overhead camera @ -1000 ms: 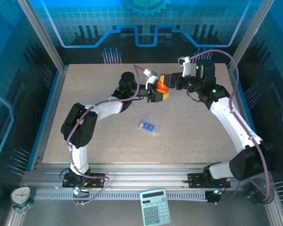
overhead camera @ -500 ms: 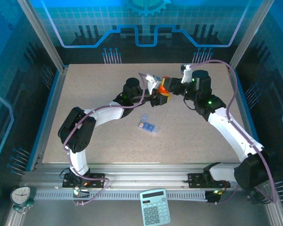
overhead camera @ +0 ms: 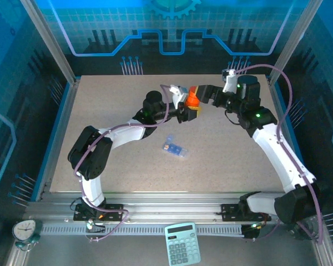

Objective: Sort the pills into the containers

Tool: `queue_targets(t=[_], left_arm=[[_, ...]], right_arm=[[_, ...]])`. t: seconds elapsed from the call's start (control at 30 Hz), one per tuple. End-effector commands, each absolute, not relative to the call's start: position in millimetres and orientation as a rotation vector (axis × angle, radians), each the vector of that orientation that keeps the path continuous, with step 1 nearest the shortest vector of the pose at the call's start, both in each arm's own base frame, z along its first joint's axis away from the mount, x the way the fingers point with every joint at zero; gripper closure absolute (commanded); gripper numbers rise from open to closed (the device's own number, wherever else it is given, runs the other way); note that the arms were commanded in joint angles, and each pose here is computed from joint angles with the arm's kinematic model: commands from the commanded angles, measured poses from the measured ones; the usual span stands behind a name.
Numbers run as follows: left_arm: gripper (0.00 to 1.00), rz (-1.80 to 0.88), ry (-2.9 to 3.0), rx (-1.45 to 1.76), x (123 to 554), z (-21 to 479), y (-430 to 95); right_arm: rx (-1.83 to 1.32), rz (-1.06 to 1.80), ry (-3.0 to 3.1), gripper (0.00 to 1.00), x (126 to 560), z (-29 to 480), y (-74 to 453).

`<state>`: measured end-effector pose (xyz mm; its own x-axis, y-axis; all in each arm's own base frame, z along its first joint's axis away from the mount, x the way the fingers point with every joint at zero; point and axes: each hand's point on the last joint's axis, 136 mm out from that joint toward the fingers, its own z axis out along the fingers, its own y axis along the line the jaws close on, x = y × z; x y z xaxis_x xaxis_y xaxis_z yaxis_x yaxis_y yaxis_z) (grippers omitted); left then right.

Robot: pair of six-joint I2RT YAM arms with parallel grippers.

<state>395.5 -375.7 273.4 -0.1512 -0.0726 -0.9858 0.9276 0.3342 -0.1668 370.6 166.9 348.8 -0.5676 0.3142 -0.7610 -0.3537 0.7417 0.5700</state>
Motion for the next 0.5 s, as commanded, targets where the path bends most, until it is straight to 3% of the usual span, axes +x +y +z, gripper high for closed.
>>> queue_targets(t=[0.0,0.2,0.47], left_arm=[[0.95,-1.096,1.302,0.835,389,320,-367],[0.94,-1.195,1.259,0.937,372,323,-364],[0.92,-1.365,1.235,1.061,349,328,-366]], right_arm=[[-0.063,0.903,1.923,0.1,348,379,154],[-0.176,0.966,1.821,0.06,347,387,142],[-0.537,1.146,1.756,0.02,343,401,173]])
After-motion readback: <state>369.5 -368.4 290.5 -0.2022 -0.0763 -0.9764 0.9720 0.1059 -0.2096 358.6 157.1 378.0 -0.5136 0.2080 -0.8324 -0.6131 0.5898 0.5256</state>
